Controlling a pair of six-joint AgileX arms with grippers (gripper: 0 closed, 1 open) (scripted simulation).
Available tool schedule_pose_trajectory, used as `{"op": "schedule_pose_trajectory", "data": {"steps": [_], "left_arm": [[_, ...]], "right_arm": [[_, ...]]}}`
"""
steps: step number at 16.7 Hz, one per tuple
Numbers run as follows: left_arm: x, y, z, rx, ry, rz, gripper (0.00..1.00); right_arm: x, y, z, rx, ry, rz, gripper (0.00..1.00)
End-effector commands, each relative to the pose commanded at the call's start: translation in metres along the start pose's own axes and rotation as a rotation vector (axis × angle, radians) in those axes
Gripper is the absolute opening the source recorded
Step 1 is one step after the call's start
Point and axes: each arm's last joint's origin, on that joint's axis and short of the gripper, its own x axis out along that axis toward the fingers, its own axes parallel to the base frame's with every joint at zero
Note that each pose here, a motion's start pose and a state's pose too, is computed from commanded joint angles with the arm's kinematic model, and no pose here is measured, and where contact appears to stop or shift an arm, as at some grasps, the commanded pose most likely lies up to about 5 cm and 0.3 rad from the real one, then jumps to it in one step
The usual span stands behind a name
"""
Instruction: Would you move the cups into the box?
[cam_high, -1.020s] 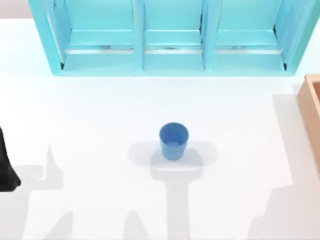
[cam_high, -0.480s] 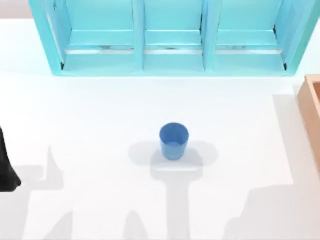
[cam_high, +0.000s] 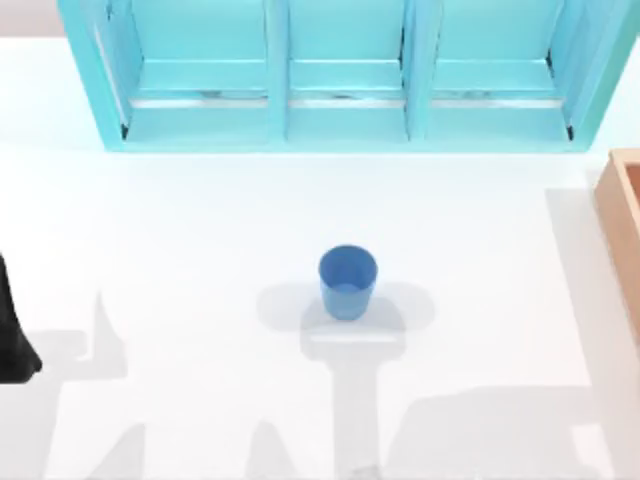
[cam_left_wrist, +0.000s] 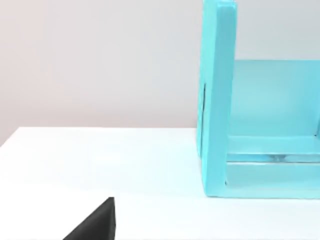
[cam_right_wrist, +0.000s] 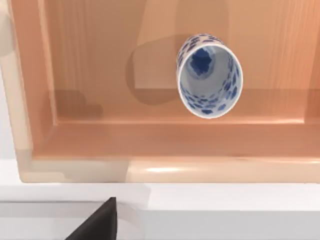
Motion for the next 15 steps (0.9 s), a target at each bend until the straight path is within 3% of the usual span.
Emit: {"op": "schedule_pose_trajectory", "data": {"steps": [7, 15], "left_arm": [[0.0, 0.0, 0.0, 0.0, 0.0, 0.0, 1.0], [0.0, 0.0, 0.0, 0.0, 0.0, 0.0, 1.0]], "right_arm": [[0.0, 0.008, 0.015, -0.006, 0.001, 0.001, 1.0], [0.003, 0.087, 0.083, -0.061, -0.015, -0.002, 1.0]]}}
